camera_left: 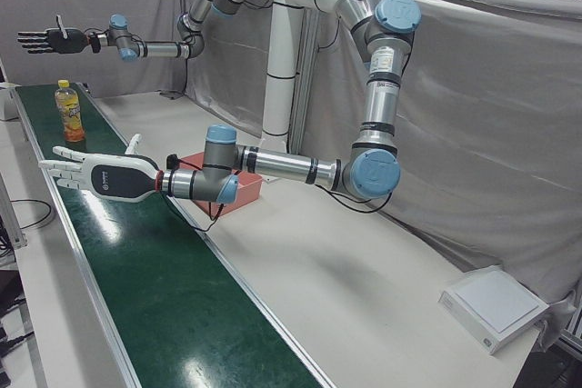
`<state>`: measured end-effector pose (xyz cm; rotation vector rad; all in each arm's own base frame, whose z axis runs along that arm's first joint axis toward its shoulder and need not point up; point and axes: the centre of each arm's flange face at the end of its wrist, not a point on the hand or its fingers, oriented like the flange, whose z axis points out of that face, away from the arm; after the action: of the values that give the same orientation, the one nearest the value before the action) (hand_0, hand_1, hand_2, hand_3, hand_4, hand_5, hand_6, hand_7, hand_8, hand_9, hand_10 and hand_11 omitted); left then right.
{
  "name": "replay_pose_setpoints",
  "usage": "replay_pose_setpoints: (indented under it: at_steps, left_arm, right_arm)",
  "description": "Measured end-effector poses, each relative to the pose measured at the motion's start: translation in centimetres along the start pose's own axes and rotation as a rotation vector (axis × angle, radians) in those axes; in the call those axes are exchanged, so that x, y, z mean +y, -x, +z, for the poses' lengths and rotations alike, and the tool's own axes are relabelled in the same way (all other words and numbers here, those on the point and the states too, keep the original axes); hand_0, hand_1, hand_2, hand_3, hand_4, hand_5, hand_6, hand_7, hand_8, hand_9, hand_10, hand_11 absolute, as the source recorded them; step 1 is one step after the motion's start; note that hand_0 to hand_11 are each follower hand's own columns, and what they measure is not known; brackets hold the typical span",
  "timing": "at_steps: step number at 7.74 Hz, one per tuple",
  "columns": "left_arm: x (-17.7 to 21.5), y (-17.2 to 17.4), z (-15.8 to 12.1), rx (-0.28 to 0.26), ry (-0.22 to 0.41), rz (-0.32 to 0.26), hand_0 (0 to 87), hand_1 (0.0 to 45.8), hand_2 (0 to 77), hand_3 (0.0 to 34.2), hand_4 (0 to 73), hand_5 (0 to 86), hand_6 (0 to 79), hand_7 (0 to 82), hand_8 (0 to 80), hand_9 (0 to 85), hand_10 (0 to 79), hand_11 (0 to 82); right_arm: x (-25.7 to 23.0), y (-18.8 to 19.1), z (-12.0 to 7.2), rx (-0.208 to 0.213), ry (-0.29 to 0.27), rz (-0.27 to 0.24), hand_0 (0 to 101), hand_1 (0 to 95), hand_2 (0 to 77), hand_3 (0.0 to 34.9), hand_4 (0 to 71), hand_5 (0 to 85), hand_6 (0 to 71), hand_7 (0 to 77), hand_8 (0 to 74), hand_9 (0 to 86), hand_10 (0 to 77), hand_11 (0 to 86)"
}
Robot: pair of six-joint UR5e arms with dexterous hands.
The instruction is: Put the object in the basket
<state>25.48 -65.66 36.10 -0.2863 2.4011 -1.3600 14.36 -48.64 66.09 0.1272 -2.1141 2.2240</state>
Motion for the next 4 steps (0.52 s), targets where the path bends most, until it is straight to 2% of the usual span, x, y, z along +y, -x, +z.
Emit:
replay_pose_setpoints:
  at_steps: [1, 2, 4]
  left_arm:
    - [0.06, 0.00, 0.03, 0.000, 0.001, 0.000, 54.6, 10.9, 0.5, 1.2, 14.7, 9.8, 1.1, 0.5, 7.1, 7.6, 5.4, 10.4]
    - [0.10, 0.00, 0.06, 0.000, 0.002, 0.000, 54.8, 7.6, 0.5, 1.3, 14.7, 9.8, 1.1, 0.5, 7.1, 7.6, 5.4, 10.4]
    - [0.10, -0.07, 0.06, 0.001, 0.003, -0.001, 54.7, 9.3, 0.5, 1.2, 14.7, 10.4, 1.1, 0.5, 7.1, 7.6, 5.4, 10.4]
  right_arm:
    - [-0.01, 0.00, -0.01, 0.000, -0.001, 0.000, 0, 0.0, 0.5, 0.0, 0.0, 0.0, 0.0, 0.5, 0.0, 0.0, 0.0, 0.0]
    - [-0.01, 0.00, -0.01, 0.000, -0.001, 0.000, 0, 0.0, 0.5, 0.1, 0.0, 0.0, 0.0, 0.5, 0.0, 0.0, 0.0, 0.0]
    - [-0.01, 0.00, 0.00, 0.000, 0.000, 0.000, 0, 0.0, 0.5, 0.0, 0.0, 0.0, 0.0, 0.5, 0.0, 0.0, 0.0, 0.0]
